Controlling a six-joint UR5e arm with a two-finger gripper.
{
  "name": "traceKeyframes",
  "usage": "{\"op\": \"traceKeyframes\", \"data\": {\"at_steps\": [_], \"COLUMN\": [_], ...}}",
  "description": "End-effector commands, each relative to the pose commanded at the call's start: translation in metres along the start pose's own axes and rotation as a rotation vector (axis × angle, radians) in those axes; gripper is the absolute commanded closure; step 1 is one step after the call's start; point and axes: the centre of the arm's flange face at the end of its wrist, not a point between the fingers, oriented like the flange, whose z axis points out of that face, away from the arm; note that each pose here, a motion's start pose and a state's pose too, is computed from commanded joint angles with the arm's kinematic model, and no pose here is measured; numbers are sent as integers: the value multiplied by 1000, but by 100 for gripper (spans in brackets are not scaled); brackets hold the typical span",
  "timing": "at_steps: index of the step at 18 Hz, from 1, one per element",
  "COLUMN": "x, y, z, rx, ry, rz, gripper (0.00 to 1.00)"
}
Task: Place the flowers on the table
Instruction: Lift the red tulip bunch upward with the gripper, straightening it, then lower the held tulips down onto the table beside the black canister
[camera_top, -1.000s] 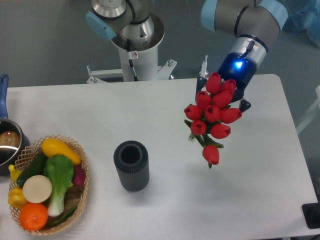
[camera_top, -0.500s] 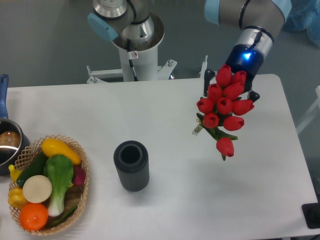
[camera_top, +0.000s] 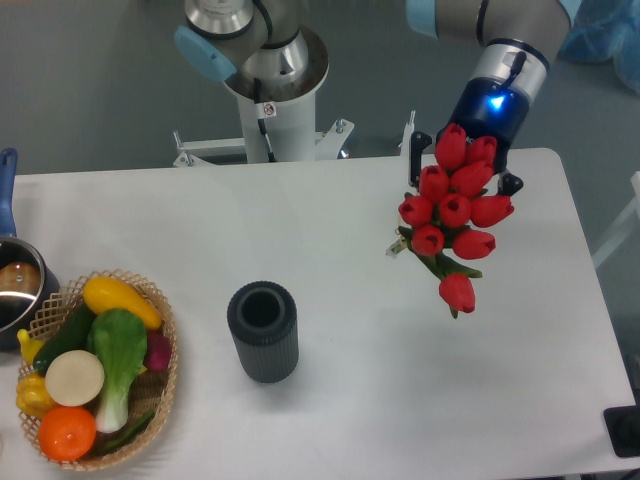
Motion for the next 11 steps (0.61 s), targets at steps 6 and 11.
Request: {"op": "traceKeyframes", "data": {"at_steps": [6, 11], "x": [-7, -1], "y": [20, 26], "z": [7, 55], "rx": [-322, -642], "ry": [-132, -176], "rz": [35, 166], "gripper": [61, 60]}}
